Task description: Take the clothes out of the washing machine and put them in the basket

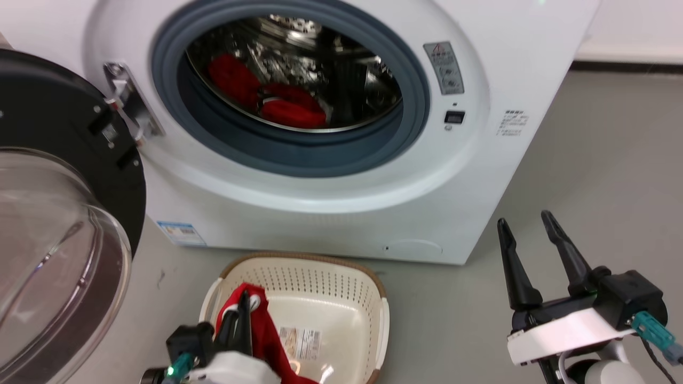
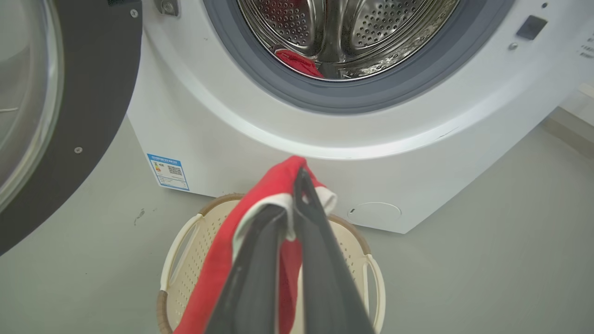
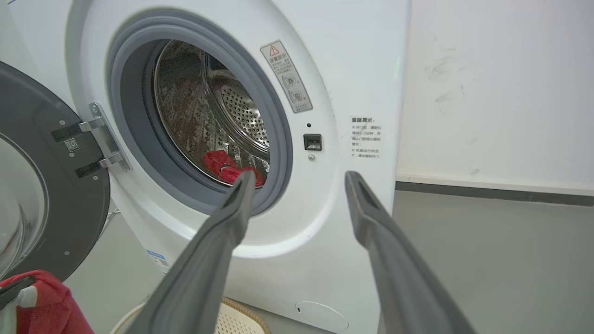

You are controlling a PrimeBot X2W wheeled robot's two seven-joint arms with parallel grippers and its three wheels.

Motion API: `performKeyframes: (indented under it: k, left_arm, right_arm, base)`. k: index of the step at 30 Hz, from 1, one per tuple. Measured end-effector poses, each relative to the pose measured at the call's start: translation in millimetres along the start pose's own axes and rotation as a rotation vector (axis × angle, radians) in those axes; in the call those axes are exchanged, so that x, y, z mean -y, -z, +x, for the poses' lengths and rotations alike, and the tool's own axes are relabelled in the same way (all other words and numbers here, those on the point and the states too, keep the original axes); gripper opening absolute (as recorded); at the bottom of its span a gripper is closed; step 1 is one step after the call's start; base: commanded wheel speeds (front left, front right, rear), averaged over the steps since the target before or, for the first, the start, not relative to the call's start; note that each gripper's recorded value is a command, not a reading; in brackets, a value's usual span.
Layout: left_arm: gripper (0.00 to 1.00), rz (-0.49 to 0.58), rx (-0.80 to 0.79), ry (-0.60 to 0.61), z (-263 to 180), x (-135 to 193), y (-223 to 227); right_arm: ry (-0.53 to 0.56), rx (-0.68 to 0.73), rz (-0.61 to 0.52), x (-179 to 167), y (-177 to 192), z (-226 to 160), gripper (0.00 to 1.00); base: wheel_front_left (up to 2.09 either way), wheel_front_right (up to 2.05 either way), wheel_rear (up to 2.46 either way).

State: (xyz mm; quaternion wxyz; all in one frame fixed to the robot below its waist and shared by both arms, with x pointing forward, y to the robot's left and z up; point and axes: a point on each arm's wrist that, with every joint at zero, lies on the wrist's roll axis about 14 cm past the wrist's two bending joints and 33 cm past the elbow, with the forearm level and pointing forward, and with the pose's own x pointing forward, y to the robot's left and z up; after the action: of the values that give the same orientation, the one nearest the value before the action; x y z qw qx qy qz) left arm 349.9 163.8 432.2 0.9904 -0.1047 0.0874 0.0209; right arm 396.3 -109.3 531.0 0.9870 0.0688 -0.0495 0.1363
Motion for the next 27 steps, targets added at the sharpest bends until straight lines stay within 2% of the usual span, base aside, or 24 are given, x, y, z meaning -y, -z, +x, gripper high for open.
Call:
performKeyframes:
  k: [12,20,27]
  left_arm:
    - [0.00,0.006,-0.267,-0.059,77.7,-21.6,81.7]
    - [0.00,0.028,-0.549,-0.097,92.3,-34.5,171.1]
    - [0.00,0.038,-0.732,-0.110,82.8,-39.0,234.5]
  right_arm:
    - [-0.010,-0.106,0.026,9.8,56.8,40.6,1.00]
    - [-0.019,-0.193,0.060,14.6,109.8,58.3,1.00]
    - [0.010,-0.281,0.079,28.1,156.8,55.6,1.00]
  base:
    - [0.00,0.00,0.00]
    - [0.00,0.00,0.00]
    - [0.00,0.00,0.00]
